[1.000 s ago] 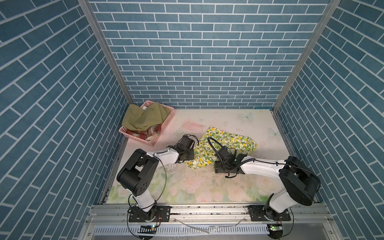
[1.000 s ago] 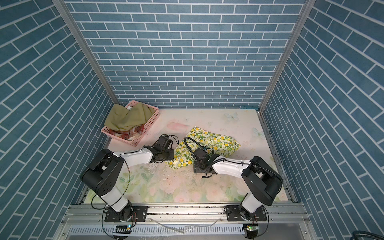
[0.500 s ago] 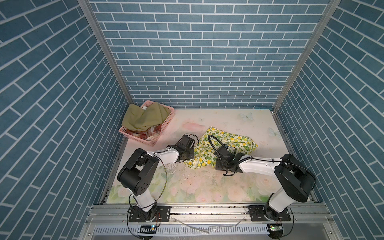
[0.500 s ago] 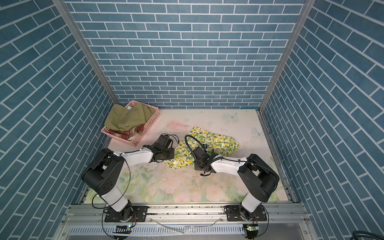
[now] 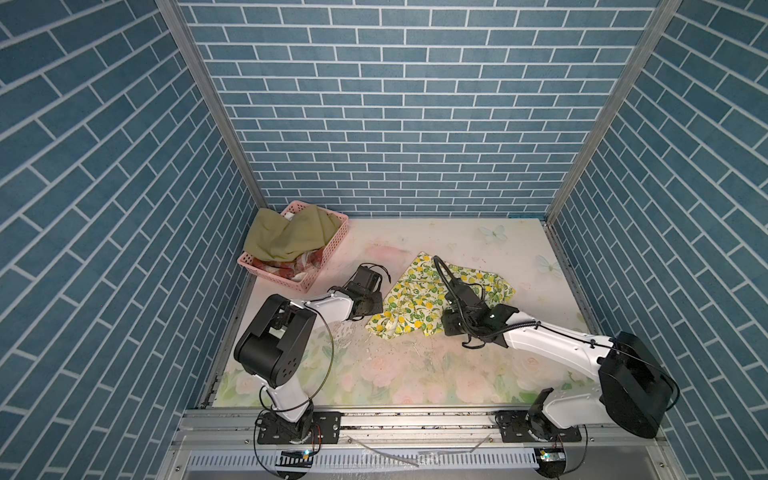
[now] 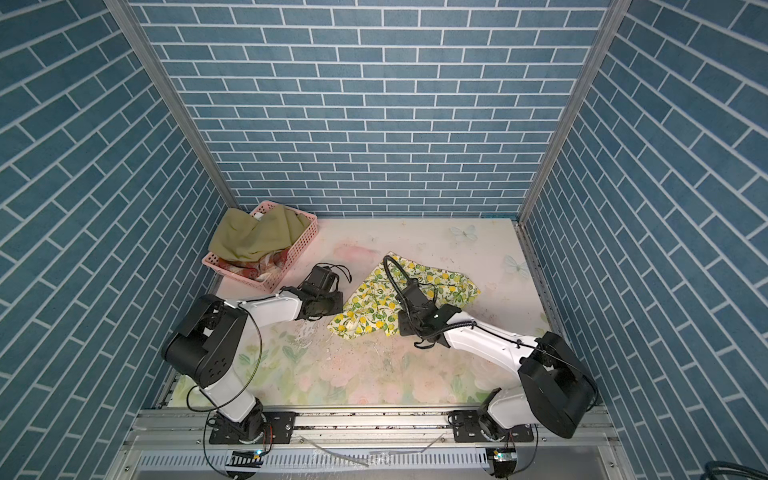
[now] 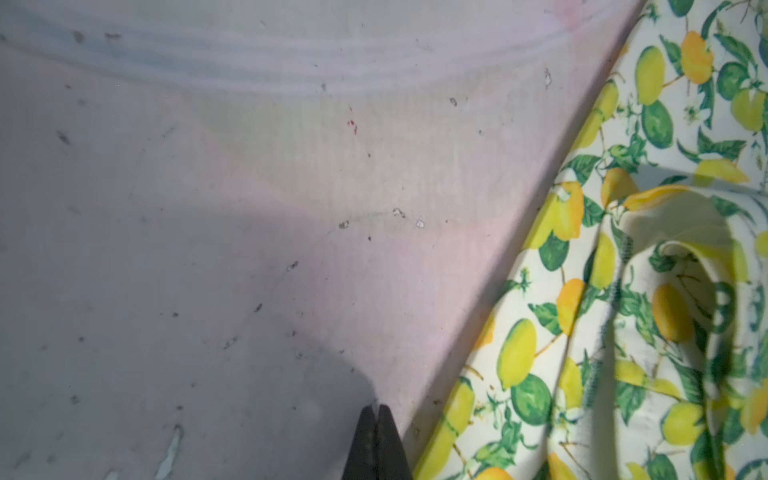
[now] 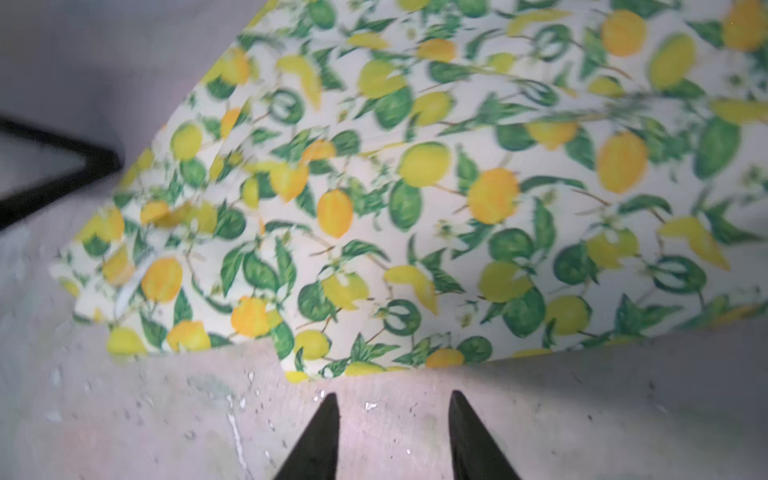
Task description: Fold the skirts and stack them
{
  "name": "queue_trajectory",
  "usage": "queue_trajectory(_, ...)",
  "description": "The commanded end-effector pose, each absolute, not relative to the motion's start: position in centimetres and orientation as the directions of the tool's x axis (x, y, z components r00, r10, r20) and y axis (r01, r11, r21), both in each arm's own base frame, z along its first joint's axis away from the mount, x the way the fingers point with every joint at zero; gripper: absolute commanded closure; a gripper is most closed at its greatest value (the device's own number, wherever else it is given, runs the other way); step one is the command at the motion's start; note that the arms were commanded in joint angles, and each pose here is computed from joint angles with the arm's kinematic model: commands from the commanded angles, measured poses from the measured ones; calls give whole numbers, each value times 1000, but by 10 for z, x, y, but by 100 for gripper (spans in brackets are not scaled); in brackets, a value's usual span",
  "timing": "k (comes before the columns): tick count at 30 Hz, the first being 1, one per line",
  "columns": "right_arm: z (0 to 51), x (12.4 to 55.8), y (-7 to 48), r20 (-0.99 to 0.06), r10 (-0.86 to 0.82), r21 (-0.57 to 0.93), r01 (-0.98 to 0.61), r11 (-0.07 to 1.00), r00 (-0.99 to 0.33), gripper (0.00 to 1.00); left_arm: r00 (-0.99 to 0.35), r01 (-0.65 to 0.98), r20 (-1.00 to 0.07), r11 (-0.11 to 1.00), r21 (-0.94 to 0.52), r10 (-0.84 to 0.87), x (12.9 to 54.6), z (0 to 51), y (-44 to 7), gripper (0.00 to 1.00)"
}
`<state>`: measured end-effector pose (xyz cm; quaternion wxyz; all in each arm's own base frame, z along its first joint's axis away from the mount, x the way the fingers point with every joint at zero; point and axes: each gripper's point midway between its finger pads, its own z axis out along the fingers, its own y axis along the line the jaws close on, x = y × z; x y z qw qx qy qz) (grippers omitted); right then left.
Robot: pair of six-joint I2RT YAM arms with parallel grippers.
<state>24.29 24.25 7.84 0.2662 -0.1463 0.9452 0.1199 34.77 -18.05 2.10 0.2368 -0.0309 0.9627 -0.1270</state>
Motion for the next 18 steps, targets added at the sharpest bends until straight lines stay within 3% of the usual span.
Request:
queue_trajectory(1,70,235,259,-563,-383,61,-499,864,-732,40,-897,2,-424,958,-286,-124,345,20,-184,100)
queue_trajectory(4,69,234,271,-597,-438,9,-552,834,-672,35,-902,5,-414,958,-287,-119,338,20,-183,100)
queue_trajectory(8,62,235,282,-607,-499,-78,-579,812,-618,33,-910,3,-400,962,-272,-110,328,18,-176,80)
queue_trajectory(11,56,234,289,-610,-537,-138,-589,796,-583,33,-913,-12,-390,964,-267,-119,323,15,-168,72)
queue_trajectory(18,42,245,291,-622,-551,-236,-538,809,-556,37,-913,-46,-379,961,-274,-152,317,13,-152,65)
